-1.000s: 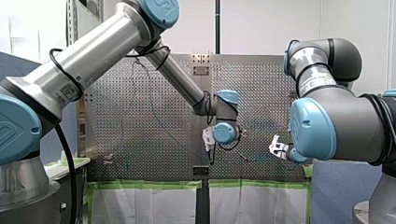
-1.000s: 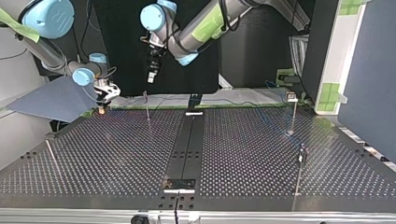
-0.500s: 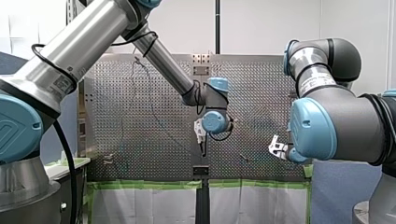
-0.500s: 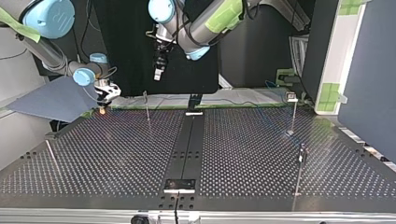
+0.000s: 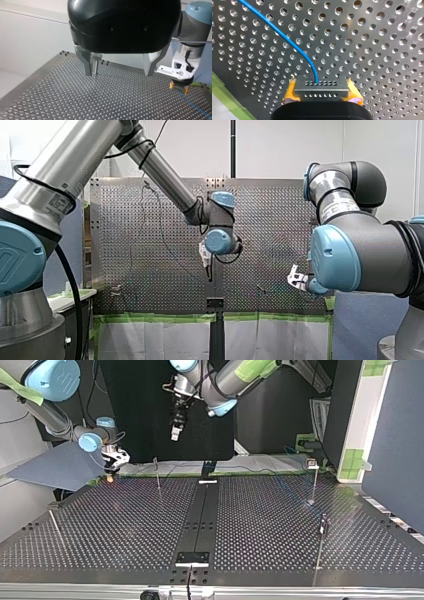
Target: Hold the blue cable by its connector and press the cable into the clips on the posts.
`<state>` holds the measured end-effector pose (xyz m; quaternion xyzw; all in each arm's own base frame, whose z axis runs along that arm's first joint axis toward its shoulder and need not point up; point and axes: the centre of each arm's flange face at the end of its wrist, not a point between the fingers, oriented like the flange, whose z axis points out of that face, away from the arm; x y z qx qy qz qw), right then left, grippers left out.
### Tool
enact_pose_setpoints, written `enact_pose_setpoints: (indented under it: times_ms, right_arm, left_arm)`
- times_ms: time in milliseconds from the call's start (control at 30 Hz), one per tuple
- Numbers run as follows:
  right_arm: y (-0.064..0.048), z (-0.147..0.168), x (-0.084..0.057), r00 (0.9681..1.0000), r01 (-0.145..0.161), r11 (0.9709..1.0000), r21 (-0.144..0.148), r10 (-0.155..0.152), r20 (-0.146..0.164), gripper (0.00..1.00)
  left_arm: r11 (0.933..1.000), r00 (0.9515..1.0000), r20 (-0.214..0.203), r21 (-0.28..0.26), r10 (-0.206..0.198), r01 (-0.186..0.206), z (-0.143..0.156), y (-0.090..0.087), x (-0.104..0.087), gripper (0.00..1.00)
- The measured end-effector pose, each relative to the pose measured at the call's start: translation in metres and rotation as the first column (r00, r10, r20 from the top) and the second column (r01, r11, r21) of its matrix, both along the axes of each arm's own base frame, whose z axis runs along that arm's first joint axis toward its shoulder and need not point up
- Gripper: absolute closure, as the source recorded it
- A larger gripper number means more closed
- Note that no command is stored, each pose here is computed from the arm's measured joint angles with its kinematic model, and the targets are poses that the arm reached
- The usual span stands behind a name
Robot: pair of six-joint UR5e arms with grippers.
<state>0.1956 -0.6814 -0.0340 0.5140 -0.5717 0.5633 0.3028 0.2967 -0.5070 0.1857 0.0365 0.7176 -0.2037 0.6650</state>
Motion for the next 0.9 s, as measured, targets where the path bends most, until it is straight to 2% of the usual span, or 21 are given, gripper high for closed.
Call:
enact_pose_setpoints:
  times_ms: [367,600,900]
  right_arm:
    - [0.001,0.000,0.003,1.0000,-0.005,1.0000,0.001,0.005,-0.001,0.98]
    - [0.002,0.000,0.005,1.0000,-0.008,1.0000,0.001,0.008,-0.002,0.98]
    - [0.002,0.000,0.005,1.0000,-0.007,1.0000,0.004,0.007,-0.004,0.98]
  left_arm:
    - [0.9992,0.9997,0.025,-0.040,0.003,-0.002,0.020,0.025,-0.017,0.00]
    - [0.9945,0.9988,0.048,-0.105,-0.005,0.010,0.034,0.039,-0.027,0.00]
    - [0.9910,0.9976,0.070,-0.134,0.003,0.007,0.046,0.061,-0.041,0.00]
